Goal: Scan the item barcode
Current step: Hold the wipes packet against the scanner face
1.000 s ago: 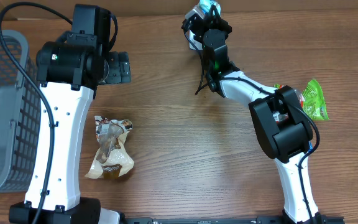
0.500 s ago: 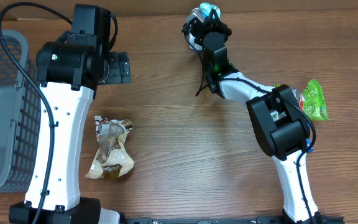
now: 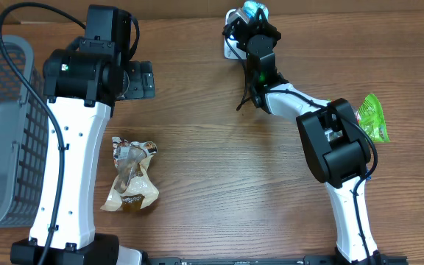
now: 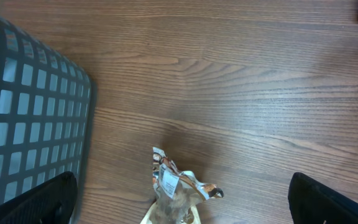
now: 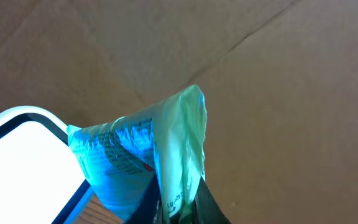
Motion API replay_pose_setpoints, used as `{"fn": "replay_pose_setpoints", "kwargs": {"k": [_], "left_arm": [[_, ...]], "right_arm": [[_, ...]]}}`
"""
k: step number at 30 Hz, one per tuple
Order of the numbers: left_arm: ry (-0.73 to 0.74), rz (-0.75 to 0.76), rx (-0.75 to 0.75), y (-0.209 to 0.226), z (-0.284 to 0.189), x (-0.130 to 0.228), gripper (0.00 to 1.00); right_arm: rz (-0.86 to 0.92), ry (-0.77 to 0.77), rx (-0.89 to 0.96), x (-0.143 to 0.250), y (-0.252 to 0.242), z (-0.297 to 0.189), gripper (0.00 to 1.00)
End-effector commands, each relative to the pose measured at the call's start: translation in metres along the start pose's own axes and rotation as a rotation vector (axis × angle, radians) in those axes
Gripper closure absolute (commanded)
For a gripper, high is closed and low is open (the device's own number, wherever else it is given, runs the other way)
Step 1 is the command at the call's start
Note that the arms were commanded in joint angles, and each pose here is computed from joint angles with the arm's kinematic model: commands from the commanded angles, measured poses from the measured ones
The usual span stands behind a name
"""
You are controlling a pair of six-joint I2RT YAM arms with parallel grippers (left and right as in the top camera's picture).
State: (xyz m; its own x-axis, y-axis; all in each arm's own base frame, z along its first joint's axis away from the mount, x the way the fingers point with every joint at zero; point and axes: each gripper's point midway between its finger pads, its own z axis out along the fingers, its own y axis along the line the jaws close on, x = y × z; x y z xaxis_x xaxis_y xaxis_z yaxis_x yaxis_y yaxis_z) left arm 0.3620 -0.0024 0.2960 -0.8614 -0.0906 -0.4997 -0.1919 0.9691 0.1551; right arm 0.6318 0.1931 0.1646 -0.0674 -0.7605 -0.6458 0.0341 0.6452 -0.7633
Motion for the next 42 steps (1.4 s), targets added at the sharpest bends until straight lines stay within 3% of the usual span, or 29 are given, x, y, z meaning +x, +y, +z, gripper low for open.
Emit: {"fn": "replay_pose_setpoints", "kwargs": {"k": [1,13,21,31,37,42], "left_arm": [[-0.037,0.001,-0.007,0.006,-0.011,-0.005,0.00],[-0.037,0.001,-0.007,0.006,-0.011,-0.005,0.00],[-0.037,0.001,-0.007,0.006,-0.011,-0.005,0.00],[-0.037,0.001,-0.007,0.006,-0.011,-0.005,0.00],[-0.037,0.001,-0.007,0.006,-0.011,-0.005,0.00],[-0.037,0.001,-0.007,0.006,-0.011,-0.005,0.00]], "right_arm": [[-0.031,-0.023,0.027,-0.008,-0.007,0.000,0.96],[-0.042,-0.097,0.114,-0.037,-0.026,-0.008,0.96],[-0.113,-0.003,-0.009,-0.008,0.001,-0.003,0.96],[-0.089,-0.026,0.024,-0.015,-0.006,-0.003,0.96],[-0.068,-0.041,0.054,-0.042,-0.022,-0.015,0.96],[0.055,-0.009,0.091,-0.085,-0.076,-0.044,0.96]]}}
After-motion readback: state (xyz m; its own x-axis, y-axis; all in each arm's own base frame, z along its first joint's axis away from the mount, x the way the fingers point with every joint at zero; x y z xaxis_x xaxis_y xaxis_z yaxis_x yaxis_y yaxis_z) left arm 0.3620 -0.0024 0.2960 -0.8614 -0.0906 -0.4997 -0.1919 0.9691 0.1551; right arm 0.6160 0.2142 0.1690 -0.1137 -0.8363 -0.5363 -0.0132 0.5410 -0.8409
